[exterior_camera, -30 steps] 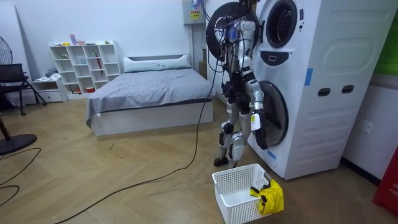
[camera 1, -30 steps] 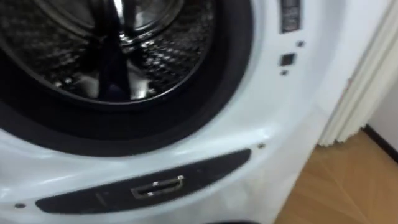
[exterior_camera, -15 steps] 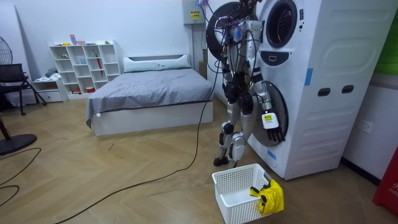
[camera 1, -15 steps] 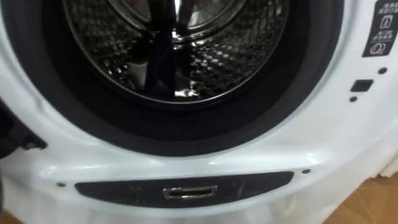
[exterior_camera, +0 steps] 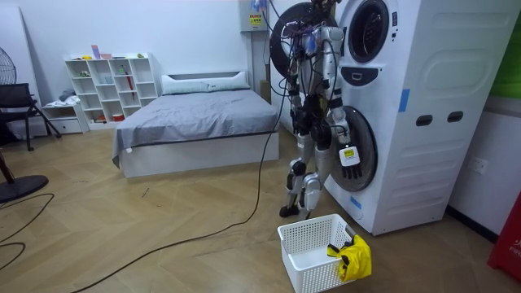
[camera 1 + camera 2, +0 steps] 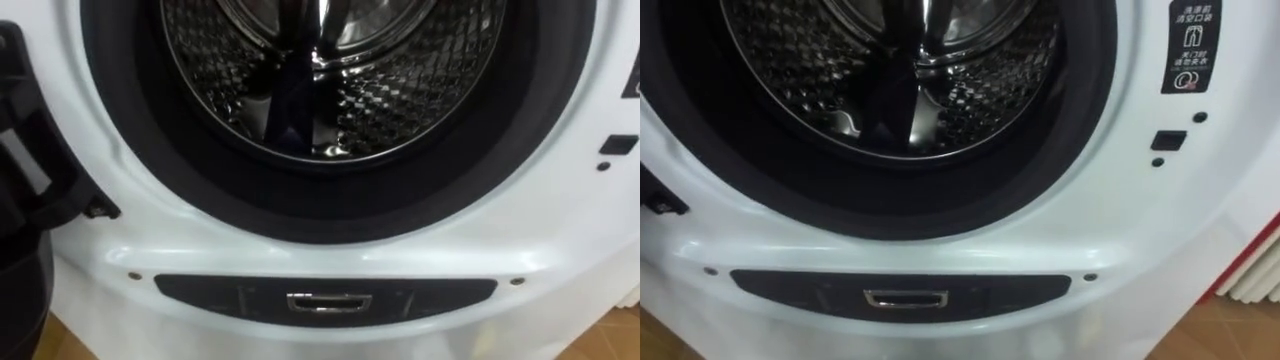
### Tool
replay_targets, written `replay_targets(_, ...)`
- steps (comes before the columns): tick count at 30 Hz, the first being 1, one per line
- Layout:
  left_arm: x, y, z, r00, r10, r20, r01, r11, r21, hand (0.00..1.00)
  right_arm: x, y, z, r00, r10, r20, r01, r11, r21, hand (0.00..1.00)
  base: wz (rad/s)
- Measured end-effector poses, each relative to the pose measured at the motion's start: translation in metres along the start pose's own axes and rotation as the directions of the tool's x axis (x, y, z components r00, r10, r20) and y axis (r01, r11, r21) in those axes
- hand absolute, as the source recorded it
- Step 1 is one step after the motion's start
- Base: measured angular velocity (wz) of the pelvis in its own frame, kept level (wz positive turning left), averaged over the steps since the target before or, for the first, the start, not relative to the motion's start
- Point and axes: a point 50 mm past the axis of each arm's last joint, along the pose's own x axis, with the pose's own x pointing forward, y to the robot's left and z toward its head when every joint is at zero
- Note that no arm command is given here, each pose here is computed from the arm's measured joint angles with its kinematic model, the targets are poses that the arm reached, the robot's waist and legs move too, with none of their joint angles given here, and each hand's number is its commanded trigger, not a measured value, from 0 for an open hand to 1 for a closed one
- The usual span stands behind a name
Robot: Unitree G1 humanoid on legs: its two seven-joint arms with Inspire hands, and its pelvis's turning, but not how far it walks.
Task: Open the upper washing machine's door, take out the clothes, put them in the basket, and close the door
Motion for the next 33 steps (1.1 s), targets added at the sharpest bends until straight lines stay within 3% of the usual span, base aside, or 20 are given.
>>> replay_targets(6, -0.004, 0.001, -0.022, 0.997, -0.003, -0.081, 0.008, 0.998, 0.069, 0.0, -0.003, -0.009, -0.017, 0.998, -0.003, -0.063, 0.003, 1.0, -0.001, 0.0, -0.09)
replay_targets(13, -0.001, -0.004, -0.015, 0.991, -0.059, -0.12, 0.067, 0.996, 0.063, 0.0, -0.001, -0.018, 0.002, 1.0, -0.011, -0.019, 0.009, 0.995, -0.102, 0.0, -0.29)
replay_targets(15, 0.004, -0.004, 0.002, 0.995, -0.066, -0.079, 0.07, 0.996, 0.047, 0.0, -0.001, -0.016, 0.004, 1.0, -0.007, -0.009, 0.007, 0.996, -0.085, 0.0, 0.1)
replay_targets(20, 0.01, -0.012, 0.085, 0.975, -0.11, 0.192, 0.106, 0.994, 0.027, 0.0, 0.002, -0.007, 0.028, 0.998, 0.026, 0.061, -0.021, 0.996, -0.083, 0.0, 0.17)
replay_targets(23, 0.006, -0.018, 0.102, 0.955, -0.136, 0.264, 0.122, 0.99, 0.071, 0.0, 0.003, -0.001, 0.035, 0.996, 0.041, 0.084, -0.036, 0.998, -0.061, 0.0, 0.16)
replay_targets(25, 0.005, -0.024, 0.105, 0.948, -0.16, 0.275, 0.133, 0.984, 0.115, 0.0, 0.003, 0.0, 0.038, 0.994, 0.043, 0.097, -0.039, 0.998, -0.044, 0.0, 0.22)
replay_targets(30, 0.004, -0.027, 0.061, 0.971, -0.183, 0.153, 0.159, 0.975, 0.158, 0.0, 0.002, -0.002, 0.029, 0.996, 0.048, 0.074, -0.044, 0.998, -0.046, 0.0, 0.04)
replay_targets(33, 0.006, -0.023, 0.055, 0.977, -0.171, 0.127, 0.151, 0.977, 0.15, 0.0, 0.002, -0.002, 0.027, 0.996, 0.058, 0.074, -0.058, 0.998, -0.007, 0.0, 0.5)
